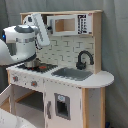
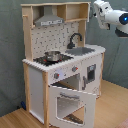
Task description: Play with the kitchen
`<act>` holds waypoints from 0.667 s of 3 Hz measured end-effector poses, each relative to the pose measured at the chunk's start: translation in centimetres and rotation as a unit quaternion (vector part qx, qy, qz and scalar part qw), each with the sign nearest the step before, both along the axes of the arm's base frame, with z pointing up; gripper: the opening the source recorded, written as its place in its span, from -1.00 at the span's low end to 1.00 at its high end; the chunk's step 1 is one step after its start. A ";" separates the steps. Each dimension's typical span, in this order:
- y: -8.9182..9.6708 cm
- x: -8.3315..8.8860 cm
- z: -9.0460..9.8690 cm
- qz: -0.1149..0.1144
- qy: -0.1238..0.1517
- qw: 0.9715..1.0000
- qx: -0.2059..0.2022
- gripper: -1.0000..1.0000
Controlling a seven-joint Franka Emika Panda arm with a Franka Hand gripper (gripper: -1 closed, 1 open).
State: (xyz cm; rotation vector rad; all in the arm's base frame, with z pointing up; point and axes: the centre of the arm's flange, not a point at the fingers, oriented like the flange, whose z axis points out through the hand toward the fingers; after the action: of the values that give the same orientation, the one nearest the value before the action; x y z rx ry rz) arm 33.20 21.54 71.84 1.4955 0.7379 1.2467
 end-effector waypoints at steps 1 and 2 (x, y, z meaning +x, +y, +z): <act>2.6 0.7 0.5 0.006 0.001 1.000 -0.007 -1.00; 3.9 2.0 1.1 0.007 0.005 1.000 -0.003 -1.00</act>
State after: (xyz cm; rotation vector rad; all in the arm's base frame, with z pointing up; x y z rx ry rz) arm 35.17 25.43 72.96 1.4949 0.7591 1.2483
